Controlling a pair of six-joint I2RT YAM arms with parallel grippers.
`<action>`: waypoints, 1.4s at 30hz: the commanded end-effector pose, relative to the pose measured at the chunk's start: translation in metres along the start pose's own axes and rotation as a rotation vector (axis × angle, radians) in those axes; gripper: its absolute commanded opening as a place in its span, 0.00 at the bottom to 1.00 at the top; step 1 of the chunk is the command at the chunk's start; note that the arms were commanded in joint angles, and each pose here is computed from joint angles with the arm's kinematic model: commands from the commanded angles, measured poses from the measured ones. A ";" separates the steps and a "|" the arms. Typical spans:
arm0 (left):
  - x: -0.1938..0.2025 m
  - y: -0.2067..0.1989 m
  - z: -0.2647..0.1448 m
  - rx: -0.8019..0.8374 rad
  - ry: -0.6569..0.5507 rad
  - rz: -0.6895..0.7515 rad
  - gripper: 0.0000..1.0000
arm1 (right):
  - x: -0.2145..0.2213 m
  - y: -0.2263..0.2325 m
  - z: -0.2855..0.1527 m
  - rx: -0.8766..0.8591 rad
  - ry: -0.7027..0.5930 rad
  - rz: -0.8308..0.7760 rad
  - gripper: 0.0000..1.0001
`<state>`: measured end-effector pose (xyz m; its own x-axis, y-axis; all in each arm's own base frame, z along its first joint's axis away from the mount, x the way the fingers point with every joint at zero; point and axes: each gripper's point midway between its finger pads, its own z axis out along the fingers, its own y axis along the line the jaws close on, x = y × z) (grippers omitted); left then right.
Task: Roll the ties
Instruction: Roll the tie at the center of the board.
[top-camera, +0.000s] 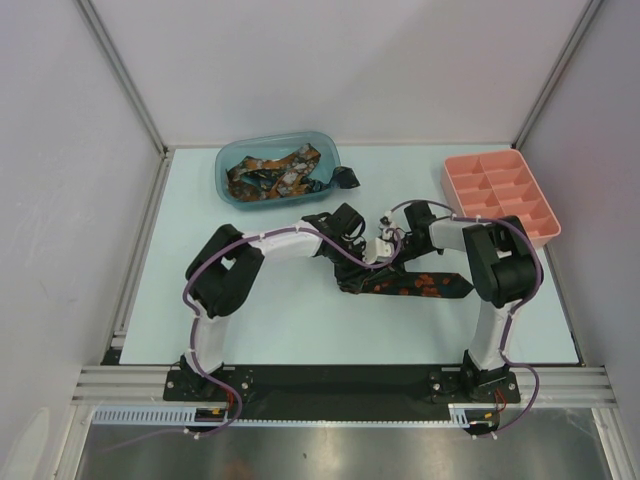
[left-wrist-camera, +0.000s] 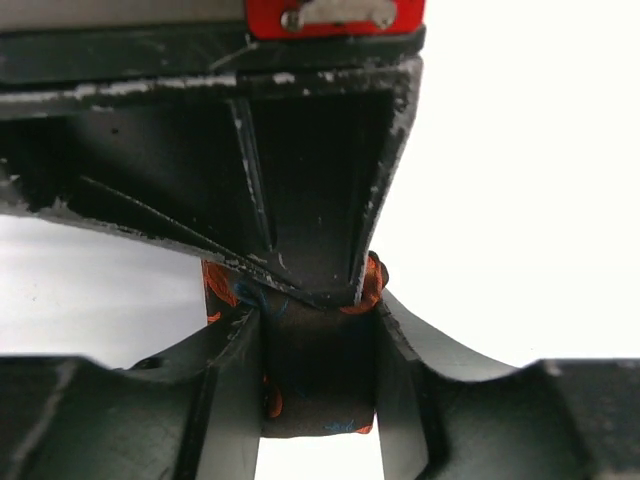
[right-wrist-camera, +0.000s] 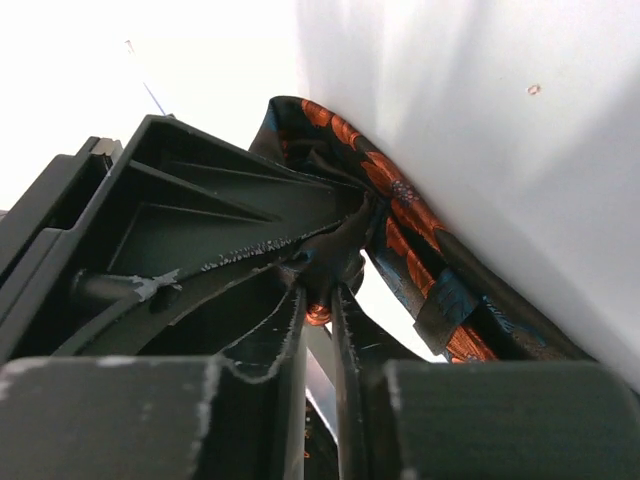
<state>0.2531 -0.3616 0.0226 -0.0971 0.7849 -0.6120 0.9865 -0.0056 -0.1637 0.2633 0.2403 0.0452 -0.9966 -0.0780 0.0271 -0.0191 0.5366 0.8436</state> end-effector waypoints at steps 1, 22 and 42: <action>0.038 -0.009 0.018 0.021 0.120 -0.048 0.47 | 0.001 -0.018 0.010 0.041 0.012 0.004 0.10; -0.029 0.011 -0.018 -0.058 -0.257 -0.009 0.87 | 0.002 -0.089 -0.020 0.318 -0.026 0.054 0.00; -0.039 0.000 -0.013 -0.056 -0.153 0.108 0.34 | -0.002 -0.052 0.016 0.165 0.017 0.022 0.00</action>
<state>0.2596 -0.3811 0.0260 -0.0957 0.6686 -0.7375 0.9899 -0.0141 -0.1412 0.2674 0.2112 0.0196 -0.9949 -0.0386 0.0930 0.0504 0.6090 0.7916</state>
